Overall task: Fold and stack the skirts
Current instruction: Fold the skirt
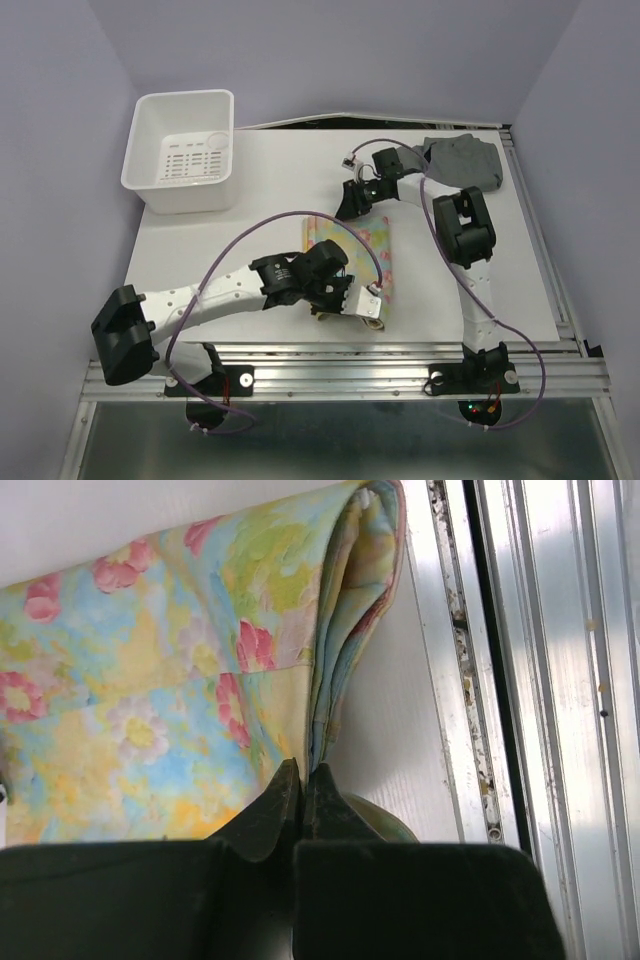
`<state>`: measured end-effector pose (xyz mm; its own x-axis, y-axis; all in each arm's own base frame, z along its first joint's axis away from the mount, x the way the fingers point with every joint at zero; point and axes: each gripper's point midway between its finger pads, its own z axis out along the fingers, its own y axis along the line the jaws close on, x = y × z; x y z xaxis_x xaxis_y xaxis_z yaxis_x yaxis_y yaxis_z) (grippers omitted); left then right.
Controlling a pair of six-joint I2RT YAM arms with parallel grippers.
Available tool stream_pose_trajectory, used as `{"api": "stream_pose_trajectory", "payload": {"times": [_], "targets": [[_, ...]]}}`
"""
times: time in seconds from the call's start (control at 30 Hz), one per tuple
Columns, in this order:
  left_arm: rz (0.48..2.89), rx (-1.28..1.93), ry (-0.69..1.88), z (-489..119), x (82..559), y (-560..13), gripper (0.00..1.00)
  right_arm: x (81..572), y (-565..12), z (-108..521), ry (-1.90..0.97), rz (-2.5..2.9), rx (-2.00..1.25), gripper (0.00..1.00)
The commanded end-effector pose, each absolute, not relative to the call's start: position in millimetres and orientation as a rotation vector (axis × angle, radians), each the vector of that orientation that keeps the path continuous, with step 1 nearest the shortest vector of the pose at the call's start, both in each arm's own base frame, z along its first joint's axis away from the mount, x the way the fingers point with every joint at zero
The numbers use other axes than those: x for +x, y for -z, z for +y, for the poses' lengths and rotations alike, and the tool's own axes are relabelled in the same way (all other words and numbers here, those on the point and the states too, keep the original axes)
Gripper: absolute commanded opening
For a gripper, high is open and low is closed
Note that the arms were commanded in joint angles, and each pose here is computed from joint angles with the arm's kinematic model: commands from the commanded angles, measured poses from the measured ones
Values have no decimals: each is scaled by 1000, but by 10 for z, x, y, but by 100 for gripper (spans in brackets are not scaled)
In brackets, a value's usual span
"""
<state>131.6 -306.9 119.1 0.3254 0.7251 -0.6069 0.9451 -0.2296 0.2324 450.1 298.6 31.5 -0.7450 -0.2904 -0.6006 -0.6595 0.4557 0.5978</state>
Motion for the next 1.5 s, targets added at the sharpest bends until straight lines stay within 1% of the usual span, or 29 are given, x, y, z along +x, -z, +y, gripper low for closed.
{"api": "stream_pose_trajectory", "payload": {"times": [0.0, 0.03, 0.23, 0.33, 0.47, 0.73, 0.9, 1.0, 1.03, 1.07, 1.1, 1.13, 1.17, 1.23, 1.33, 1.37, 1.4, 1.47], "targets": [[1470, 1982, 546, -3082, 1417, -1521, 0, 4024, -104, 2986, -1238, 2373, -891, 35], [1459, 1965, 535, -3112, 1485, -1623, 0, 3993, -146, 2985, -1247, 2362, -898, 34], [1503, 1907, 438, -3108, 2002, -1737, 0, 3676, -205, 3078, -1338, 2345, -946, 31], [1537, 1887, 423, -3120, 2227, -1713, 0, 3605, -237, 3104, -1353, 2339, -960, 30], [1506, 1870, 390, -3225, 2511, -1792, 0, 3540, -242, 3100, -1385, 2344, -955, 28], [1548, 1879, 370, -3308, 2937, -1482, 0, 3476, -253, 3107, -1429, 2339, -955, 28], [1578, 1893, 335, -3305, 3125, -1206, 3, 3471, -230, 3118, -1448, 2347, -946, 29], [1593, 1866, 294, -3287, 3269, -1098, 14, 3481, -217, 3125, -1451, 2348, -943, 29], [1602, 1850, 280, -3265, 3328, -1096, 20, 3489, -216, 3127, -1450, 2349, -941, 30], [1604, 1820, 274, -3285, 3388, -1149, 22, 3496, -207, 3129, -1449, 2352, -939, 30], [1604, 1806, 272, -3290, 3424, -1185, 28, 3498, -201, 3128, -1447, 2355, -938, 31], [1602, 1788, 266, -3287, 3461, -1243, 28, 3510, -208, 3132, -1444, 2352, -938, 31], [1595, 1751, 245, -3289, 3539, -1354, 33, 3519, -206, 3133, -1440, 2354, -936, 32], [1571, 1700, 219, -3281, 3594, -1589, 39, 3561, -214, 3143, -1427, 2353, -933, 33], [1551, 1596, 213, -3226, 3572, -2104, 45, 3615, -231, 3159, -1415, 2353, -925, 35], [1556, 1601, 218, -3220, 3557, -2100, 46, 3624, -219, 3160, -1412, 2357, -923, 36], [1557, 1566, 231, -3181, 3496, -2247, 47, 3655, -236, 3169, -1404, 2353, -922, 37], [1594, 1542, 266, -3111, 3377, -2273, 47, 3700, -220, 3168, -1378, 2362, -915, 40]]}}
